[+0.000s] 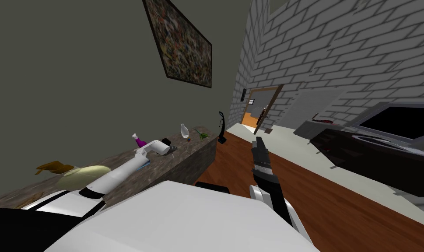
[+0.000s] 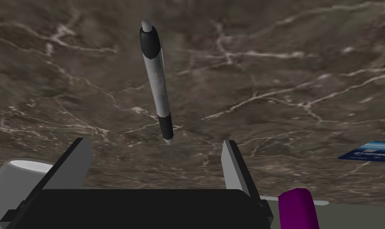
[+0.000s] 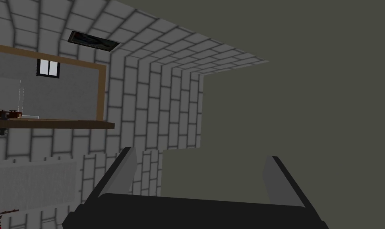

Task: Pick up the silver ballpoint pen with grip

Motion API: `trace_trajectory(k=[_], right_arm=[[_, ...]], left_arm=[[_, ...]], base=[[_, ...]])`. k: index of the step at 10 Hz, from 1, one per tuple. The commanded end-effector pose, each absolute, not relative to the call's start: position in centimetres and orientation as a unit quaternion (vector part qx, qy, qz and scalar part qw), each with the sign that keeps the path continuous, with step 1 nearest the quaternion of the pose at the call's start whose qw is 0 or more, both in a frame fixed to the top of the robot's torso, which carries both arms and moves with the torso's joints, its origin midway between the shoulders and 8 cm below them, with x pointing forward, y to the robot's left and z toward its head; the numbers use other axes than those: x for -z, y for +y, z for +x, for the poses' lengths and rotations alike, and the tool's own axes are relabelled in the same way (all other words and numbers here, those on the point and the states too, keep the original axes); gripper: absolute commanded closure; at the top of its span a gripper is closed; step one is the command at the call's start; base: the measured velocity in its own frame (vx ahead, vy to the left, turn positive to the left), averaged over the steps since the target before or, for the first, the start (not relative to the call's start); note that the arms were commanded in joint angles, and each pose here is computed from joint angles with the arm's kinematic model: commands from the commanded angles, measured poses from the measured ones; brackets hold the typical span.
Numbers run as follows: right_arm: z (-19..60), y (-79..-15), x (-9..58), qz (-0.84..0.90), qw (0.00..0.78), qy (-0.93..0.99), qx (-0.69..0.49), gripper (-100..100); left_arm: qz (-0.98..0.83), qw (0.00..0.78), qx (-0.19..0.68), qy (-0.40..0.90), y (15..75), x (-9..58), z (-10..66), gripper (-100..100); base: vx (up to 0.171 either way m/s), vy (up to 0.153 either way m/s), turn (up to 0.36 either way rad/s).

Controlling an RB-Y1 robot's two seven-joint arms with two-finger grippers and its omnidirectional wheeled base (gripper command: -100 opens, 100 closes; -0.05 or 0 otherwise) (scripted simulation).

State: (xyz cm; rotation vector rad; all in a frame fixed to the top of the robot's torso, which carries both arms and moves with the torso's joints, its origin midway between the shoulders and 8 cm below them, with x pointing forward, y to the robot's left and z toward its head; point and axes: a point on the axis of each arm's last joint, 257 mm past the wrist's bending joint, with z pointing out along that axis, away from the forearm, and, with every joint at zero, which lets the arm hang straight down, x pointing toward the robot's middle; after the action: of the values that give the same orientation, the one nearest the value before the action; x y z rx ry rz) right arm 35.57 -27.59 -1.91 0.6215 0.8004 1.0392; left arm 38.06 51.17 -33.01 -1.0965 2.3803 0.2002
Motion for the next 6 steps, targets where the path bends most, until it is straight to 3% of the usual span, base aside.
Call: trace_trajectory(k=[1, 3, 6], right_arm=[[35.6, -27.6, 1.9, 0.284, 0.748, 0.366, -0.475, 0], [35.6, -27.6, 1.9, 0.284, 0.748, 0.366, -0.475, 0], [35.6, -27.6, 1.9, 0.284, 0.748, 0.366, -0.475, 0]], left_arm=[[-0.415, 0.243, -0.083, 0.873, 52.3, 34.0, 37.4, -100], [-0.411, 0.270, -0.072, 0.868, 53.2, 32.2, 40.2, -100], [-0.440, 0.243, -0.095, 0.859, 55.8, 34.2, 38.0, -100]], base=[[0.006, -0.006, 0.015], [-0.134, -0.001, -0.318], [-0.022, 0.003, 0.004]])
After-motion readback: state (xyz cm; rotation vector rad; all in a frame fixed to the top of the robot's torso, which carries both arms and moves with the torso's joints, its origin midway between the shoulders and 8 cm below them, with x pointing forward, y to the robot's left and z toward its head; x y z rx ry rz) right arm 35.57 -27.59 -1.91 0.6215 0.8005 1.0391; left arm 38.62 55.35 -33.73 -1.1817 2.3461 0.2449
